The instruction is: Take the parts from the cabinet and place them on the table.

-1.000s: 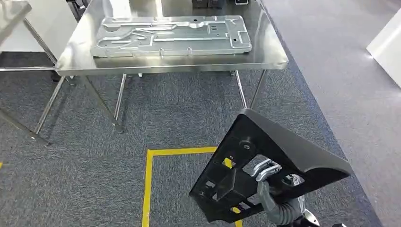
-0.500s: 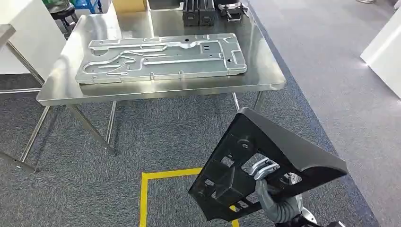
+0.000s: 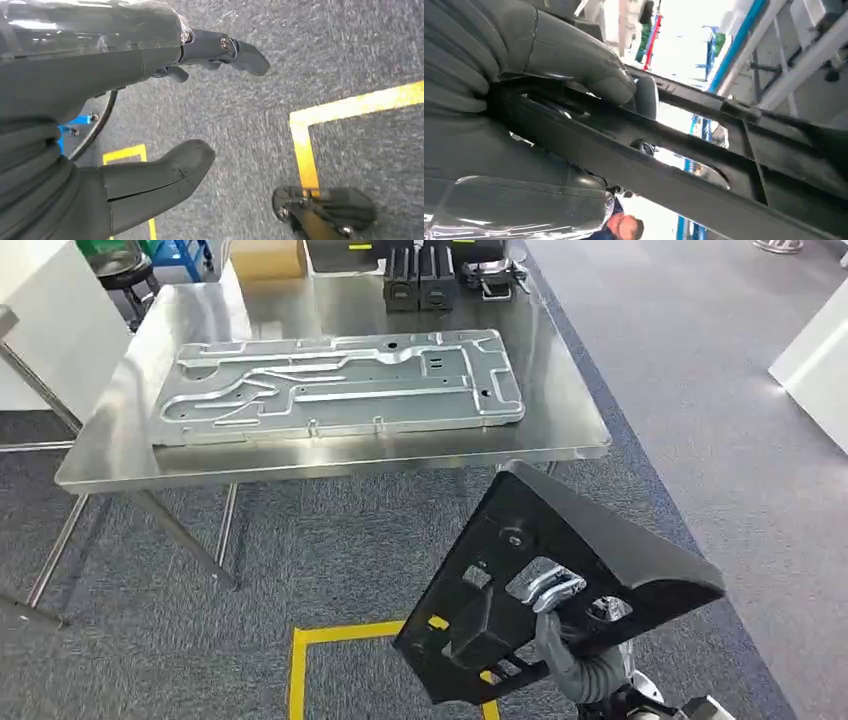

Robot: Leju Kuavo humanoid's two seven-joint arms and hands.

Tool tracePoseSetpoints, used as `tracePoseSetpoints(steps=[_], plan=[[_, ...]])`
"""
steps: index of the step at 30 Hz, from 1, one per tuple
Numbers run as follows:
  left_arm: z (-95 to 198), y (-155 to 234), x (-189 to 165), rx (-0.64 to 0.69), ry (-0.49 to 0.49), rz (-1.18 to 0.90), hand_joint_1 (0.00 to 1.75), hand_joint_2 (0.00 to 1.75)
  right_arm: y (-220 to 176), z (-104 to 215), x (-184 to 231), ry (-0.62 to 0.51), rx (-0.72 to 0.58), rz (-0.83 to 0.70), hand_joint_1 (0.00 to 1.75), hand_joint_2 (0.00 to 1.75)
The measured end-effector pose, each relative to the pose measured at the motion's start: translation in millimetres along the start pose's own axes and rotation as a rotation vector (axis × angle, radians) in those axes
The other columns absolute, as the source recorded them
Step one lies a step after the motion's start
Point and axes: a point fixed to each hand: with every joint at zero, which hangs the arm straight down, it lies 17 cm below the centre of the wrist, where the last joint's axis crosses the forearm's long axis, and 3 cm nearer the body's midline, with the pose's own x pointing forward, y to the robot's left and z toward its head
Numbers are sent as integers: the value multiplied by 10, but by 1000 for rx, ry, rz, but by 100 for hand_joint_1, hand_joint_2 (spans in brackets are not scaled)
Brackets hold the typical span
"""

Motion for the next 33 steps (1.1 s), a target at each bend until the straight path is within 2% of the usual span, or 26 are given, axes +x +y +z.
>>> tracePoseSetpoints(steps=[17, 33], plan=[[16, -42, -60, -5, 8, -2, 0, 175, -9, 4, -27, 4, -8, -12, 175, 175], [26, -67, 26, -2, -5, 8, 0, 175, -9, -25, -5, -8, -3, -17, 175, 175]])
